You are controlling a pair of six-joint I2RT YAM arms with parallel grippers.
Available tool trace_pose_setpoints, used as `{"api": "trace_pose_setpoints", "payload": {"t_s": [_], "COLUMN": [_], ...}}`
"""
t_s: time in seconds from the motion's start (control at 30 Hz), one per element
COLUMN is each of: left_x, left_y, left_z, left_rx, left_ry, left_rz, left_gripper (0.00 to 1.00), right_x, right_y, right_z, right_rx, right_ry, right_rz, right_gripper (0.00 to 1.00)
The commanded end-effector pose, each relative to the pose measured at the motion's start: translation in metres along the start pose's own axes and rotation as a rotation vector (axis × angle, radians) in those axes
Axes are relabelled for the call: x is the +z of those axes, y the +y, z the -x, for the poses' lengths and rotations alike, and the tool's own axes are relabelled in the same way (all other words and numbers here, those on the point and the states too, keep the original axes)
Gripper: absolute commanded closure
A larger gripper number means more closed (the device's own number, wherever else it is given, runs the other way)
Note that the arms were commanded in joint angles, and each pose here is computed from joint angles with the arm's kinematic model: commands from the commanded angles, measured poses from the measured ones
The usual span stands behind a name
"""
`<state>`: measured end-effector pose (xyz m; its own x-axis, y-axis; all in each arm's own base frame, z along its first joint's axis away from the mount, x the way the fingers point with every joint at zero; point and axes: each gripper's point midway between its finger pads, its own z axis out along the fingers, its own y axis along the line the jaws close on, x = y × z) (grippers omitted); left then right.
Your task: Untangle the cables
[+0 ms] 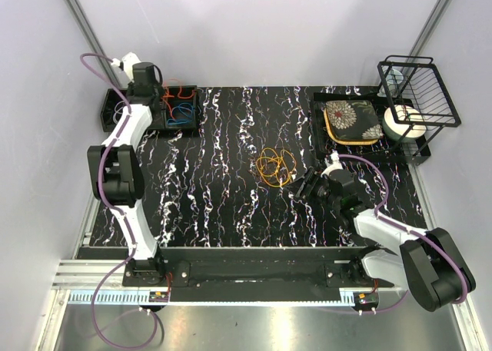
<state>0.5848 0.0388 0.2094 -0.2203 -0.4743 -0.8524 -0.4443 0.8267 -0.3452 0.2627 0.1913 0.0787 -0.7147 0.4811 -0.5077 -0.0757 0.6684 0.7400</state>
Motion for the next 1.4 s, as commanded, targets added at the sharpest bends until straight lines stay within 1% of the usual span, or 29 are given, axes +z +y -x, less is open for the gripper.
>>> {"api": "trace_pose_setpoints", "payload": {"t_s": [0.0,0.17,0.3,0.4,0.53,0.7,0.9,1.0,1.13,1.17,1.37], "left_x": [-0.014,-0.017,-0.016,-0.011,-0.003,0.005,0.021,0.036,0.048,0.047,0.061], "left_y": [0.004,0.011,0.002,-0.004,-0.005,-0.019,-0.024,-0.032,-0.031,-0.041,-0.045], "left_z": [0.043,0.048,0.049,0.040,0.022,0.003,-0.013,-0.032,-0.037,-0.044,-0.055], "left_rx": [-0.073,-0.105,-0.089,-0.087,-0.122,-0.108,-0.093,-0.072,-0.074,-0.058,-0.025], "left_ry": [-0.120,-0.139,-0.132,-0.102,-0.050,-0.003,0.038,0.086,0.080,0.078,0.063], "left_rz": [0.008,0.030,-0.023,-0.050,-0.056,-0.083,-0.091,-0.120,-0.102,-0.113,-0.095], "left_gripper": [1.00,1.00,1.00,1.00,1.00,1.00,1.00,1.00,1.00,1.00,1.00], "right_x": [0.002,0.002,0.003,0.003,0.003,0.003,0.004,0.004,0.006,0.006,0.009], "right_y": [0.018,0.018,0.018,0.018,0.018,0.018,0.018,0.019,0.018,0.018,0.018], "right_z": [0.016,0.016,0.016,0.016,0.016,0.016,0.015,0.015,0.014,0.014,0.013], "right_rx": [-0.013,-0.011,-0.012,-0.012,-0.012,-0.011,-0.014,-0.014,-0.014,-0.012,-0.014], "right_ry": [-0.032,-0.029,-0.029,-0.029,-0.028,-0.028,-0.024,-0.023,-0.015,-0.013,0.006], "right_rz": [0.054,0.054,0.052,0.052,0.051,0.052,0.054,0.055,0.055,0.054,0.056], "right_gripper": [0.31,0.31,0.31,0.31,0.31,0.31,0.31,0.31,0.31,0.31,0.31]}}
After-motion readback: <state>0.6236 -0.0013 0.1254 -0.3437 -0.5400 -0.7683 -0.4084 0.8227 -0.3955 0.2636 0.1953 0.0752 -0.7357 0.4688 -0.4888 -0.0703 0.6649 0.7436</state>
